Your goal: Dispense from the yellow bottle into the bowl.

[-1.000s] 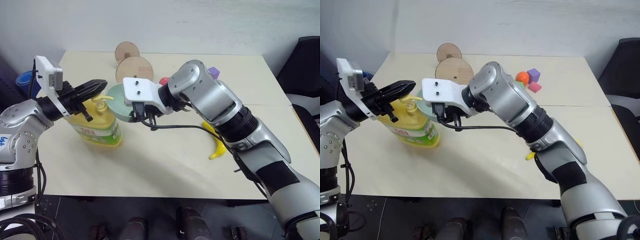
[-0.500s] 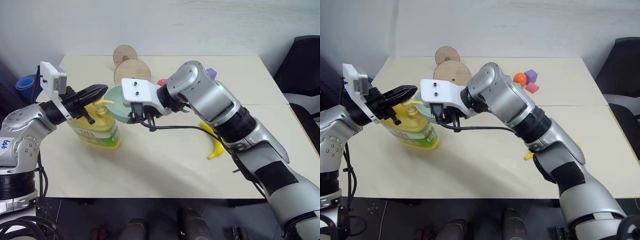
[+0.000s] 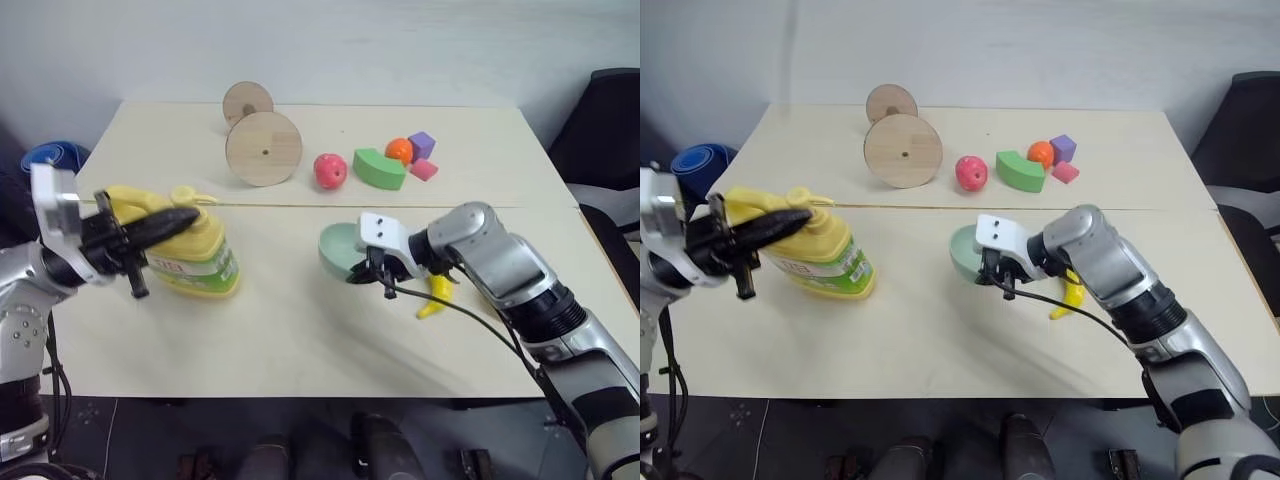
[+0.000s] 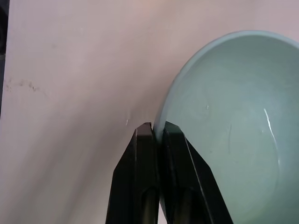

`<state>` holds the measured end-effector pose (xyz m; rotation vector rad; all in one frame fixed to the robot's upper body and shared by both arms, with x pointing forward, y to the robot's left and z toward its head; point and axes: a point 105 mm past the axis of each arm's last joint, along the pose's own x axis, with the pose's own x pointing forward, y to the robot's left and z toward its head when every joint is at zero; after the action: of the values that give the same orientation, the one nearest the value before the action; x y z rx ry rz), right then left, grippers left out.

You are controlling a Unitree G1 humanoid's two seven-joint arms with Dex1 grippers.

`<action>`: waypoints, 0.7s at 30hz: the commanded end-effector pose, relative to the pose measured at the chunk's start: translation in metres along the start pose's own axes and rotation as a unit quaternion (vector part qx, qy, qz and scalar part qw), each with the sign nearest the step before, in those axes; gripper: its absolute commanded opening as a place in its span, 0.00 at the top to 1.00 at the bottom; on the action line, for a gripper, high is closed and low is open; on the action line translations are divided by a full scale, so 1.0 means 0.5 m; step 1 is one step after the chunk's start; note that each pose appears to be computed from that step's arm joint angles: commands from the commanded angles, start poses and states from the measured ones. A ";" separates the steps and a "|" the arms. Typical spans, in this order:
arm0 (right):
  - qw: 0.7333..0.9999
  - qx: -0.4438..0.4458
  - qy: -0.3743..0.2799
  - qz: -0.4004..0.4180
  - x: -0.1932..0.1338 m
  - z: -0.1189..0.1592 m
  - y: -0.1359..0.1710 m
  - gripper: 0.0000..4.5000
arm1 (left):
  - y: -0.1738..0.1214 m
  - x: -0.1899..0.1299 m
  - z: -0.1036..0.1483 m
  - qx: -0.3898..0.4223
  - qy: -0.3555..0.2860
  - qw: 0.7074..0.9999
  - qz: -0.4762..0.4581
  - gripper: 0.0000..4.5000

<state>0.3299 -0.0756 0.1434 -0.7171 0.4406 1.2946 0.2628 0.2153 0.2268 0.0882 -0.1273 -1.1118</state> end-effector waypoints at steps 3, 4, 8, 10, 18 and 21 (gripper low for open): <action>0.999 -0.002 0.009 -0.038 -0.009 -0.064 -0.001 1.00 | -0.058 -0.011 -0.075 -0.002 0.097 0.994 -0.044 1.00; 0.999 -0.003 0.003 -0.042 -0.006 -0.070 0.003 1.00 | -0.061 -0.014 -0.097 -0.005 0.111 0.993 -0.038 1.00; 0.996 -0.019 -0.051 -0.066 -0.016 -0.064 0.014 0.82 | -0.051 -0.022 -0.148 -0.019 0.120 0.992 0.023 0.96; 0.992 -0.032 -0.096 -0.080 -0.031 -0.049 0.023 0.67 | -0.054 -0.031 -0.173 -0.019 0.128 0.991 0.036 0.86; 0.947 -0.018 -0.280 -0.160 -0.154 -0.076 0.102 0.03 | -0.055 -0.089 -0.242 0.047 0.175 0.980 0.080 0.29; 0.934 0.039 -0.315 -0.163 -0.211 -0.148 0.157 0.00 | -0.063 -0.123 -0.273 0.035 0.193 0.975 0.109 0.23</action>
<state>0.2476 -0.1746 0.1337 -0.2713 -0.1011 1.1158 0.2324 0.2482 0.0869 0.3283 0.1677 -0.8924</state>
